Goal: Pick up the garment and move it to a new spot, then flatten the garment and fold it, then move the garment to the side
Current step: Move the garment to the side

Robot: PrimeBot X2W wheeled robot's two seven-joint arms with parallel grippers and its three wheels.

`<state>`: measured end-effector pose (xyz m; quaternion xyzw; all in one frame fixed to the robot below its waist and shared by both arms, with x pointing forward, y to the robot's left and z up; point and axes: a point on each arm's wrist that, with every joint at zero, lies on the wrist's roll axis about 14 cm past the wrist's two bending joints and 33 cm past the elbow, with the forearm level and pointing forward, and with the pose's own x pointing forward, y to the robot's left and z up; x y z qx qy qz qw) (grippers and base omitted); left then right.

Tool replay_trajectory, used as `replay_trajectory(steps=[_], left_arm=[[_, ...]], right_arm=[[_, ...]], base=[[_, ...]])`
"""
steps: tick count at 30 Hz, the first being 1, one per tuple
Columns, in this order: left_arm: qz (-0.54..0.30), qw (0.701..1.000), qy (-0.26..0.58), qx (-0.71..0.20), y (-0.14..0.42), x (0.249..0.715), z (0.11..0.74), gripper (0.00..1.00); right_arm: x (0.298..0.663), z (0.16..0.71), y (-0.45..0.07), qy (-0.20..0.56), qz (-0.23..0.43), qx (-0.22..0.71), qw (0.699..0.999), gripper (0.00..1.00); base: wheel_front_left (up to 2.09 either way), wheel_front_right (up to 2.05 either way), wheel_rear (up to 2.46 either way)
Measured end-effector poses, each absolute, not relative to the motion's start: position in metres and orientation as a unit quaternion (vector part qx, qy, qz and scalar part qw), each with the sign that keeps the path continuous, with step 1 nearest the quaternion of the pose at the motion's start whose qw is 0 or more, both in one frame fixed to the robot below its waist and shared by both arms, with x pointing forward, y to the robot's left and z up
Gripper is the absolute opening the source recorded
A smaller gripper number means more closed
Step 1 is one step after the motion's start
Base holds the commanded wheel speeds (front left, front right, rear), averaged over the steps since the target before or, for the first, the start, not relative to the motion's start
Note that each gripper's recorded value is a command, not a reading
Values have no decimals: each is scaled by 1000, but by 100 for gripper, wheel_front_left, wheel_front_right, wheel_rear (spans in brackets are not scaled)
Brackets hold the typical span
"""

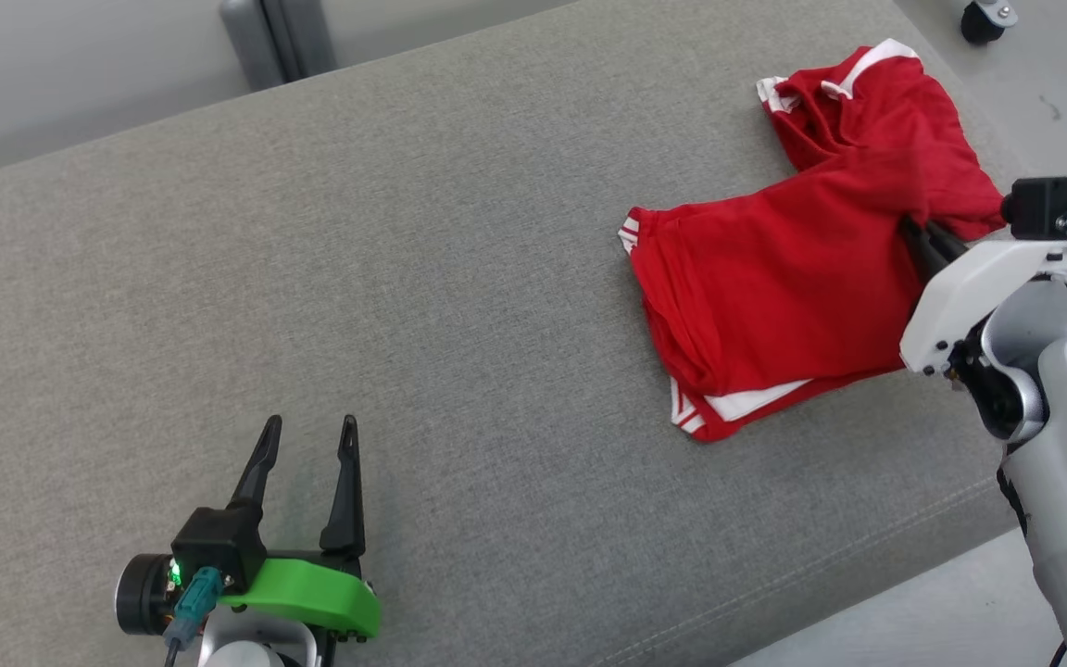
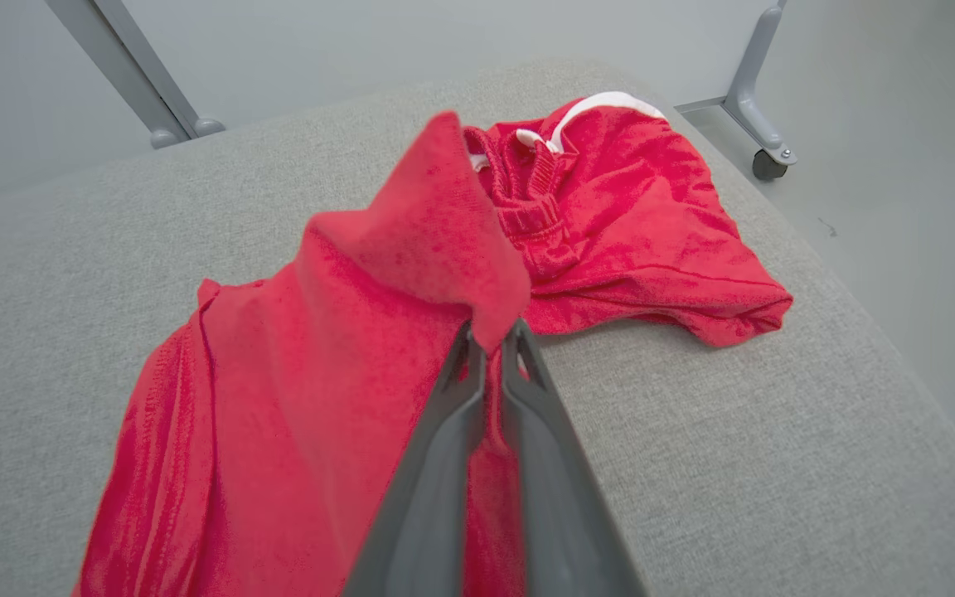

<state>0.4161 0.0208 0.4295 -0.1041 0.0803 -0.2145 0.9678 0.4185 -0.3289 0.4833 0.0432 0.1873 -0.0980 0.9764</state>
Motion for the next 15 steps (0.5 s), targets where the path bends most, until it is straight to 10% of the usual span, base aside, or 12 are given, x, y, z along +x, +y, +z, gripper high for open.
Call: replay_trajectory(steps=[15], left_arm=[[-149,981,74,-102,65,407,435,100]], right_arm=[[482,551,-353,156,-93,-17,983,0]], base=[[0,0,0]])
